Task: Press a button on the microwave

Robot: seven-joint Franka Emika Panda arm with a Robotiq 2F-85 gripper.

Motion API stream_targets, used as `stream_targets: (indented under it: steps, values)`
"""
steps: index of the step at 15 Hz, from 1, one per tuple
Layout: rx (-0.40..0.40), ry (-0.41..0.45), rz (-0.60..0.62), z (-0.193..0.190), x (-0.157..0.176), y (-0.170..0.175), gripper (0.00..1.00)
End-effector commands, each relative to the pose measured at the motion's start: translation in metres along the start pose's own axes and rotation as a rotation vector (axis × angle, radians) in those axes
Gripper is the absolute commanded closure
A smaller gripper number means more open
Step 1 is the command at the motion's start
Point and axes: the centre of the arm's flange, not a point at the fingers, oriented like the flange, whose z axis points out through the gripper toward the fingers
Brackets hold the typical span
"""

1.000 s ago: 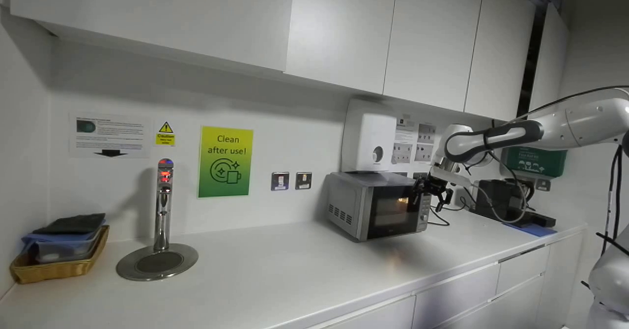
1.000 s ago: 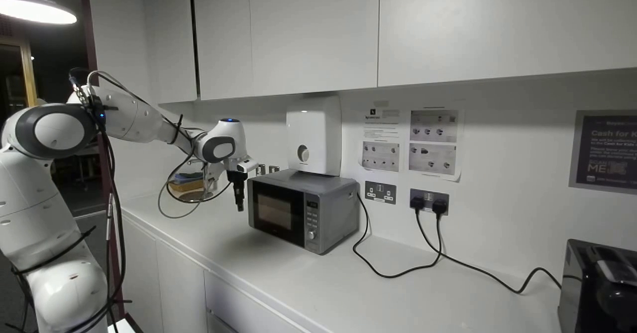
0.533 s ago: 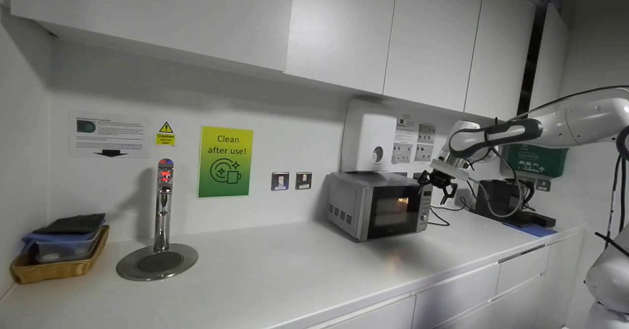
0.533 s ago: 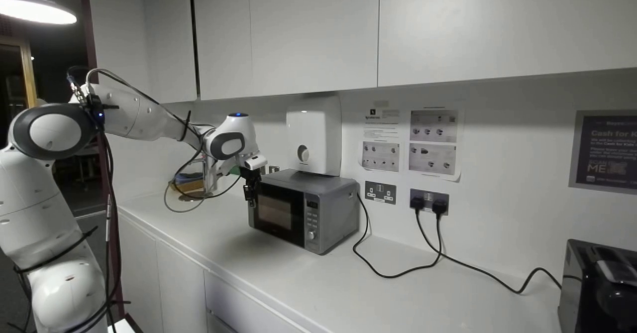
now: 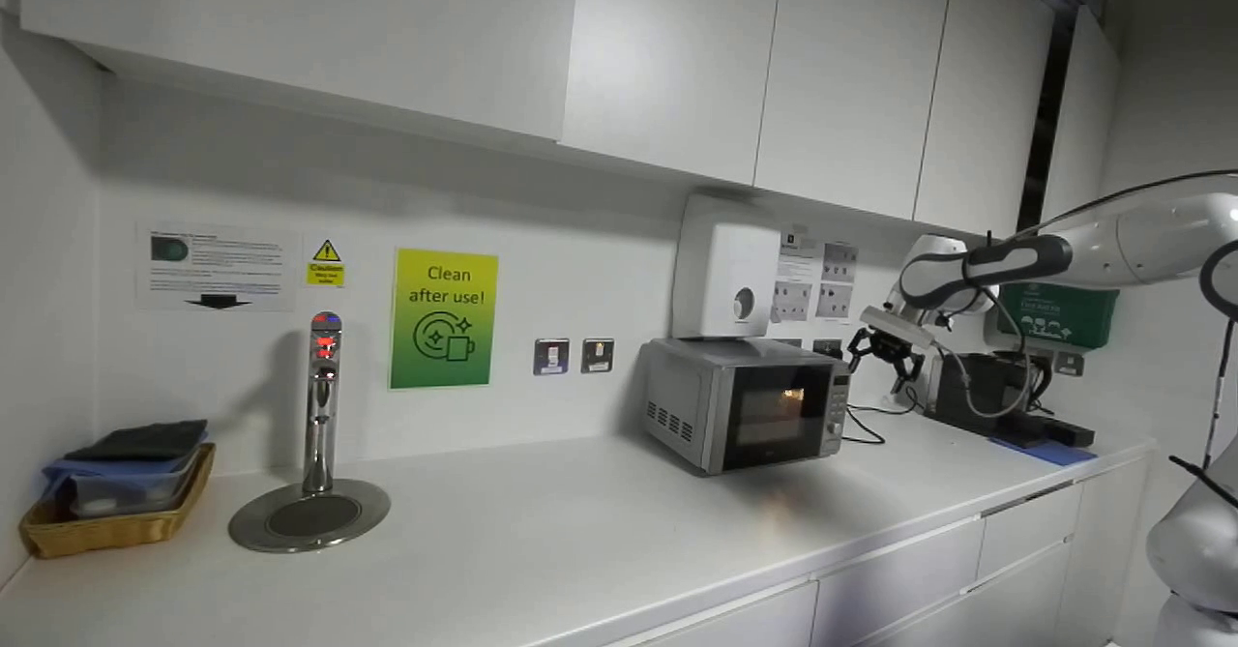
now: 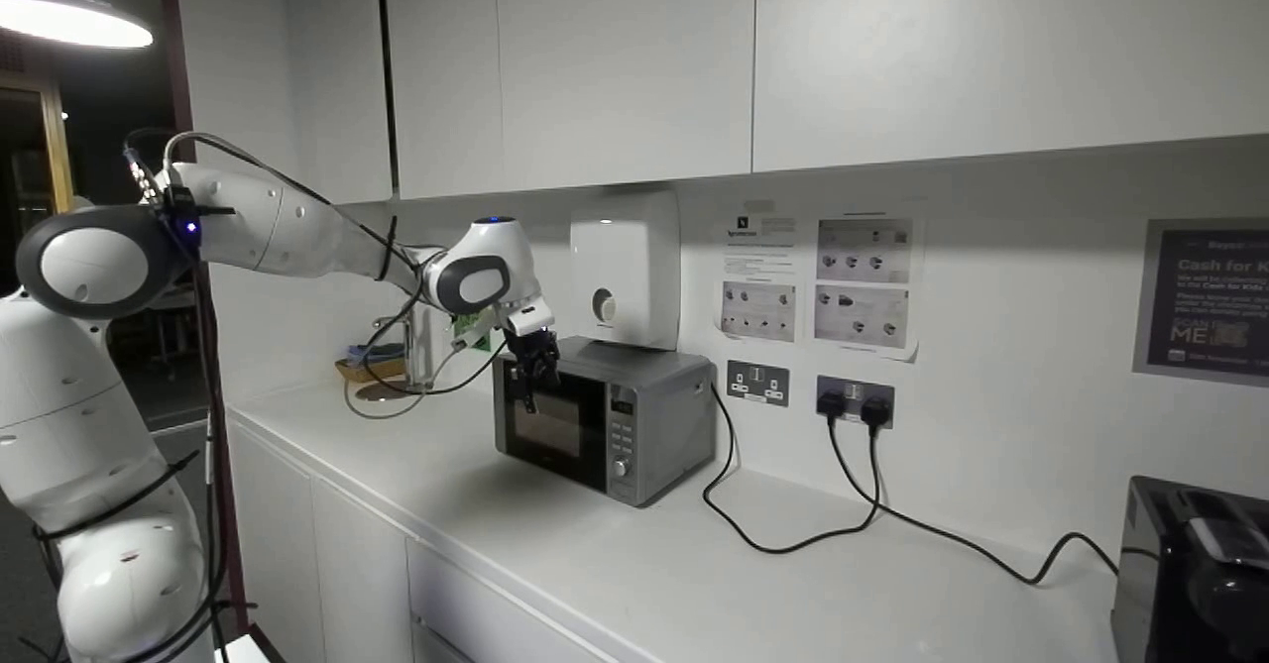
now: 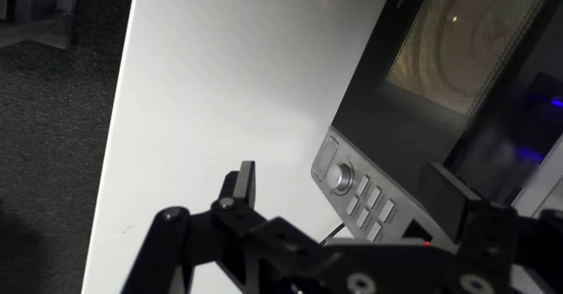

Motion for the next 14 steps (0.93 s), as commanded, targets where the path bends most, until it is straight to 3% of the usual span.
stream_targets:
  steps: [1,12,13,14]
  values:
    - [-0.035,0.052,0.094,0.0,0.028,-0.001,0.0]
    - [-0.088,0.087,0.197,0.02,0.052,0.0,0.0]
    - [-0.088,0.093,0.204,0.021,0.054,-0.001,0.1]
    - [-0.084,0.091,0.202,0.021,0.056,-0.002,0.28]
